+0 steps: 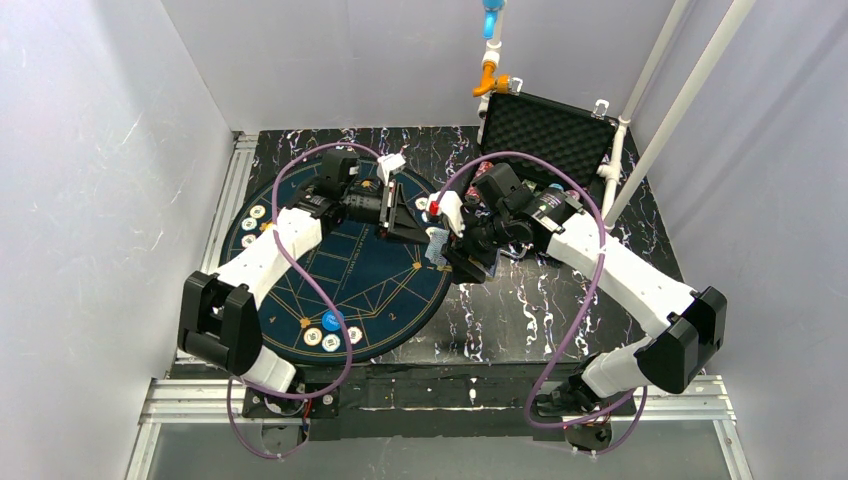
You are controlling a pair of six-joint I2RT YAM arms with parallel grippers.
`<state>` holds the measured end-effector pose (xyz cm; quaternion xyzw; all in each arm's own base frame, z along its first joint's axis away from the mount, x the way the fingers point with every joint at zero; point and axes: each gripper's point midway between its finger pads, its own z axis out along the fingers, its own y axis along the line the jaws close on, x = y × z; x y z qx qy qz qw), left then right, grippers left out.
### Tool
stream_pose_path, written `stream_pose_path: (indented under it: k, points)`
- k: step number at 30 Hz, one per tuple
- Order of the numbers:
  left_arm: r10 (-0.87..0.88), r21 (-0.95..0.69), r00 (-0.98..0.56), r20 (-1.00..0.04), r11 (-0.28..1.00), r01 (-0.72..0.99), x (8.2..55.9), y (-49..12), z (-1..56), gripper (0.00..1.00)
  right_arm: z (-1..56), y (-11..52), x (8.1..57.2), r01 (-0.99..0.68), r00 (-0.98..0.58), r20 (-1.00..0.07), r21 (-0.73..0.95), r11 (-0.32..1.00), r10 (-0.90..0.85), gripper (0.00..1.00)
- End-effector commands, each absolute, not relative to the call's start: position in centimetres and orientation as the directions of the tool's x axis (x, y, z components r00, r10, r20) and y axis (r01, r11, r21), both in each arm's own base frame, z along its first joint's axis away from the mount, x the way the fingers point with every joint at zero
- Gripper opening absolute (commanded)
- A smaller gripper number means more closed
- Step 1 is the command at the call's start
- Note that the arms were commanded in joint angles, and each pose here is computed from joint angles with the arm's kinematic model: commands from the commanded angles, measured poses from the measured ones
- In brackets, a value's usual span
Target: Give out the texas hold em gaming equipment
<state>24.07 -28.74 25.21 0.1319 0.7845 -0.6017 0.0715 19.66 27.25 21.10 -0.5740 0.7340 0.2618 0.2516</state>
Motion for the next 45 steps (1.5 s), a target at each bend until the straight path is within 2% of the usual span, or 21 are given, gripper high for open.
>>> stream_pose_path:
  k: [1, 3, 4, 7, 9, 15, 17, 23, 26, 30, 32, 35, 39, 43, 45]
  points:
    - [0.110, -0.913, -0.942, -0.318, 0.234, 0.335, 23.5, -27.5, 26.3, 0.17, 23.4, 27.6, 19.4, -0.981, -0.164, -0.735, 0.054, 0.184, -0.658, 0.01]
    - [0.104, -0.910, -0.936, -0.335, 0.220, 0.350, 23.4, -27.4, 27.0, 0.24, 23.2, 27.5, 19.5, -0.980, -0.170, -0.727, 0.057, 0.188, -0.665, 0.01]
    - [0.102, -0.910, -0.934, -0.343, 0.213, 0.357, 23.3, -27.4, 27.4, 0.32, 23.1, 27.5, 19.5, -0.980, -0.173, -0.723, 0.059, 0.190, -0.669, 0.01]
    - [0.094, -0.905, -0.926, -0.367, 0.194, 0.378, 23.2, -27.6, 28.5, 0.66, 23.0, 27.7, 19.6, -0.979, -0.178, -0.723, 0.064, 0.192, -0.667, 0.01]
    - [0.125, -0.894, -0.919, -0.374, 0.214, 0.393, 22.8, -29.0, 27.6, 0.73, 23.3, 28.1, 19.7, -0.979, -0.180, -0.734, 0.071, 0.190, -0.655, 0.01]
    - [0.224, -0.889, -0.928, -0.297, 0.291, 0.354, 21.7, -30.8, 24.1, 0.66, 24.8, 28.9, 19.8, -0.982, -0.165, -0.770, 0.068, 0.178, -0.616, 0.01]
    - [0.176, -0.887, -0.953, -0.248, 0.353, 0.296, 22.7, -28.9, 22.9, 0.49, 25.1, 28.8, 19.4, -0.985, -0.146, -0.784, 0.058, 0.163, -0.603, 0.01]
    - [0.138, -0.902, -0.951, -0.277, 0.303, 0.306, 23.3, -27.5, 24.7, 0.41, 24.3, 28.3, 19.4, -0.983, -0.156, -0.765, 0.059, 0.174, -0.625, 0.01]
    - [0.136, -0.903, -0.939, -0.317, 0.260, 0.343, 23.1, -27.5, 26.2, 0.44, 23.8, 28.2, 19.4, -0.982, -0.162, -0.752, 0.063, 0.176, -0.639, 0.01]
    - [0.118, -0.903, -0.927, -0.357, 0.210, 0.375, 23.0, -27.8, 28.0, 0.65, 23.3, 28.1, 19.6, -0.980, -0.174, -0.739, 0.069, 0.185, -0.651, 0.01]
    - [0.107, -0.903, -0.925, -0.365, 0.202, 0.380, 23.2, -27.9, 28.4, 0.68, 23.3, 28.2, 19.7, -0.981, -0.173, -0.738, 0.068, 0.183, -0.652, 0.01]
    - [0.103, -0.905, -0.928, -0.357, 0.209, 0.371, 23.5, -28.5, 27.9, 0.67, 23.4, 28.3, 19.8, -0.980, -0.174, -0.743, 0.068, 0.185, -0.647, 0.01]
    - [0.130, -0.907, -0.938, -0.322, 0.241, 0.344, 23.5, -29.7, 26.2, 0.61, 24.0, 28.7, 19.7, -0.982, -0.163, -0.760, 0.066, 0.175, -0.629, 0.01]
    - [0.109, -0.912, -0.961, -0.254, 0.304, 0.276, 24.1, -28.7, 24.5, 0.41, 24.7, 28.6, 19.5, -0.985, -0.140, -0.784, 0.046, 0.168, -0.605, 0.01]
    - [0.087, -0.916, -0.967, -0.238, 0.311, 0.253, 24.5, -28.0, 24.4, 0.35, 24.8, 28.5, 19.4, -0.985, -0.134, -0.788, 0.043, 0.164, -0.600, 0.01]
